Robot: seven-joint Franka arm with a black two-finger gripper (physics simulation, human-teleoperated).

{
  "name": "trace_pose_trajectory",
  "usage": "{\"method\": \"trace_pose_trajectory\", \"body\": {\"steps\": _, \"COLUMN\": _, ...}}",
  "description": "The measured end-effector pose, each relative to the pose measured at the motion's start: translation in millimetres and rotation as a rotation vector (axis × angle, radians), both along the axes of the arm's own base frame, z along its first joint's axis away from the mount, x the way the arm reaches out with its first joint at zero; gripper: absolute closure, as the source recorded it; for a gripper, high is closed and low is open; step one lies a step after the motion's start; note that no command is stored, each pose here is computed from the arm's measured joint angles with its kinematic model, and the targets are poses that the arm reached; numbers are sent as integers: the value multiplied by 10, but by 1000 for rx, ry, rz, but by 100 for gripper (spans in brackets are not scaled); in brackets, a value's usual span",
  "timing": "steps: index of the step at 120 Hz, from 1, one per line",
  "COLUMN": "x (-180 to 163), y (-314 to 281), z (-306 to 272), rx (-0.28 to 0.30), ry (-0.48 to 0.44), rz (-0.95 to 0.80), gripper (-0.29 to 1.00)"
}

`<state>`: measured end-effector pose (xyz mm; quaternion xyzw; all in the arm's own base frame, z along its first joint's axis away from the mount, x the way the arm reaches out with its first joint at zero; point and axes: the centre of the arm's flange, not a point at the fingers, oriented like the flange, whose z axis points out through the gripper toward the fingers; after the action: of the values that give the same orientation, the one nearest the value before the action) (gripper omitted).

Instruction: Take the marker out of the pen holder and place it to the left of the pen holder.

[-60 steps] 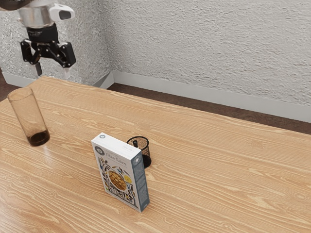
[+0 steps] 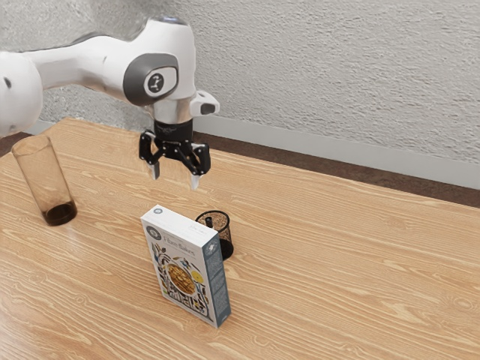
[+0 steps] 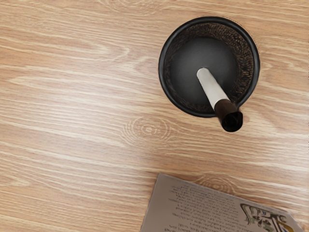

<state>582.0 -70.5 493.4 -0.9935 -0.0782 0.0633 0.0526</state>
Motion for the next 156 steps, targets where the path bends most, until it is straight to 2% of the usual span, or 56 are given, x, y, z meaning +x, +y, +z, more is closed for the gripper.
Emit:
{"method": "trace_pose_trajectory", "body": {"steps": 14, "x": 268, "y": -48, "z": -324, "rx": 6, "ry": -38, "rz": 3, "gripper": 0}}
{"method": "trace_pose_trajectory", "body": {"steps": 33, "x": 227, "y": -254, "z": -730, "rx": -7, "ry": -57, "rz": -25, "gripper": 0}}
{"method": "trace_pose_trajectory", "body": {"steps": 70, "x": 120, "y": -436, "z": -848, "rx": -28, "ry": -108, "rz": -53, "gripper": 0}}
{"method": "trace_pose_trajectory", "body": {"steps": 156, "x": 235, "y": -368, "z": -1277, "rx": -26, "ry": -113, "rz": -71, "gripper": 0}}
